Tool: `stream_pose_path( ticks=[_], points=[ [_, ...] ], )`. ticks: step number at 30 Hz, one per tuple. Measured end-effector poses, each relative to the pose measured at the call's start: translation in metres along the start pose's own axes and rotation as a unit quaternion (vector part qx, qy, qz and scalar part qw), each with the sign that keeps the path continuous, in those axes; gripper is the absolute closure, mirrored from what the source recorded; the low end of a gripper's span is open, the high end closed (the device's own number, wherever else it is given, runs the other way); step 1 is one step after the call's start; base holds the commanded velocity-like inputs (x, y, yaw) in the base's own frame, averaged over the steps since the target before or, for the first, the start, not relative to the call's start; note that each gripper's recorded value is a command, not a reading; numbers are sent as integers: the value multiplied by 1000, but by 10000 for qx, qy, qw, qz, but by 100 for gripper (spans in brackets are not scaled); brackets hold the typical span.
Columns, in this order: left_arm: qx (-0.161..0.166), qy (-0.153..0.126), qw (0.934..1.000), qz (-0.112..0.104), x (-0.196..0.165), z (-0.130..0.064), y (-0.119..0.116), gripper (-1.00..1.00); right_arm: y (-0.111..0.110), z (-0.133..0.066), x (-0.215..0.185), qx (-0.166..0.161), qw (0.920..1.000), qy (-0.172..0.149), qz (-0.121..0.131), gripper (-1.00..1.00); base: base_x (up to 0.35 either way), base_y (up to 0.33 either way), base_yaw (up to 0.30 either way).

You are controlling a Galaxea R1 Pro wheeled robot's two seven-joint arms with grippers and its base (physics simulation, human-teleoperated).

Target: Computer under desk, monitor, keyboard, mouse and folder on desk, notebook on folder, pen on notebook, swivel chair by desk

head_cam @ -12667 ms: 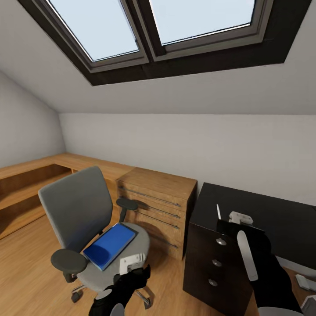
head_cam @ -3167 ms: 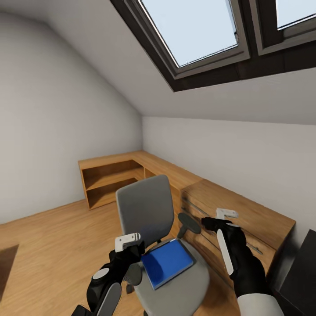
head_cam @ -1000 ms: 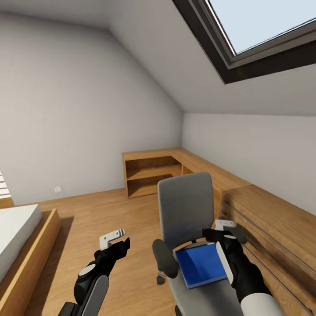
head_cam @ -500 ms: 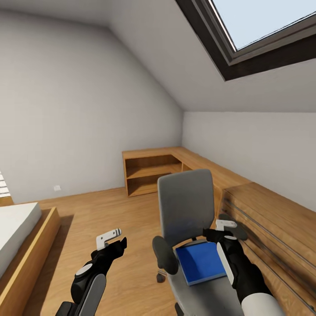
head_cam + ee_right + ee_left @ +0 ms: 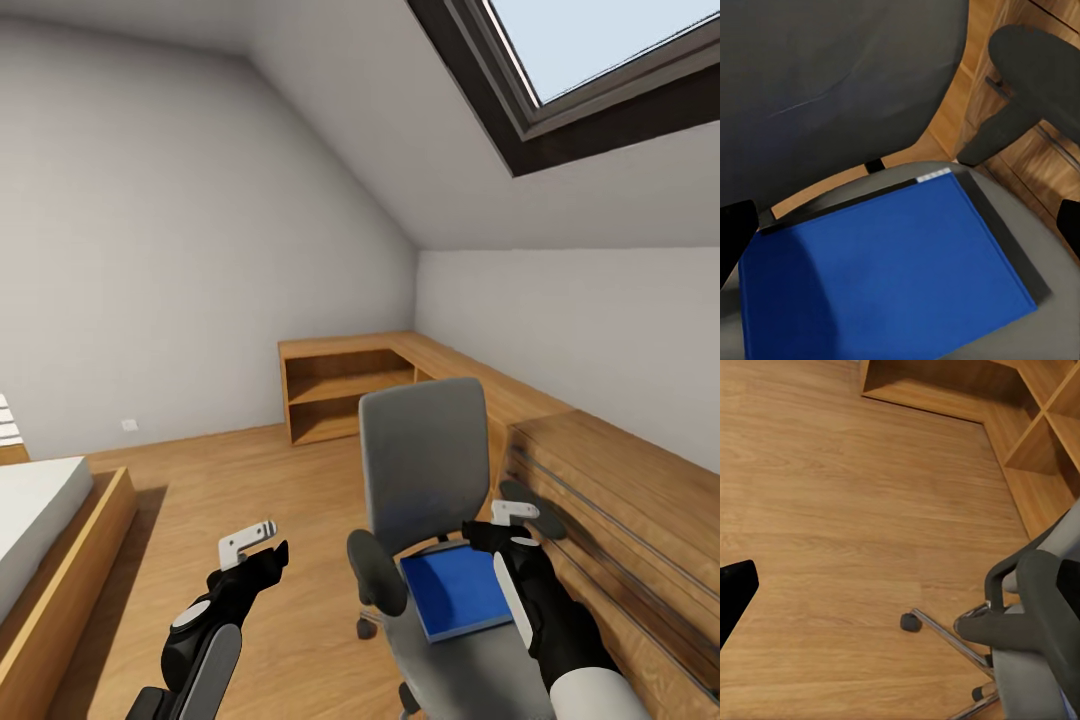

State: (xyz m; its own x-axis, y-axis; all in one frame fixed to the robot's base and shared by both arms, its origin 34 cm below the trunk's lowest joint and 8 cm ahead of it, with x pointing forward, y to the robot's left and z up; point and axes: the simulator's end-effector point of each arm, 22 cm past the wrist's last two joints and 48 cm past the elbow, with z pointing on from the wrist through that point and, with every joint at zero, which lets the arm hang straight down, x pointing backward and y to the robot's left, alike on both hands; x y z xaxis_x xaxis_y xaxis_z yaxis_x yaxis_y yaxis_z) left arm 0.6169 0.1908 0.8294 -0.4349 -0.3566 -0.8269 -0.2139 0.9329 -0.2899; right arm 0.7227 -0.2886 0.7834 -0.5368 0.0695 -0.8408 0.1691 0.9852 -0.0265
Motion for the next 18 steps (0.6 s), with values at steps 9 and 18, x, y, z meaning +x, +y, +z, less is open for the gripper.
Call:
stream_pose_path(
  ticks=[9, 18],
  points=[
    [-3, -3, 10000, 4, 14, 7, 6, -100, 0, 7, 4, 7, 9997, -243, 18, -100, 0, 0, 0],
    [-5, -5, 10000, -1, 29, 13, 11, -100, 1, 31, 39, 17, 10000, 35, -37, -100, 0, 0, 0]
  ],
)
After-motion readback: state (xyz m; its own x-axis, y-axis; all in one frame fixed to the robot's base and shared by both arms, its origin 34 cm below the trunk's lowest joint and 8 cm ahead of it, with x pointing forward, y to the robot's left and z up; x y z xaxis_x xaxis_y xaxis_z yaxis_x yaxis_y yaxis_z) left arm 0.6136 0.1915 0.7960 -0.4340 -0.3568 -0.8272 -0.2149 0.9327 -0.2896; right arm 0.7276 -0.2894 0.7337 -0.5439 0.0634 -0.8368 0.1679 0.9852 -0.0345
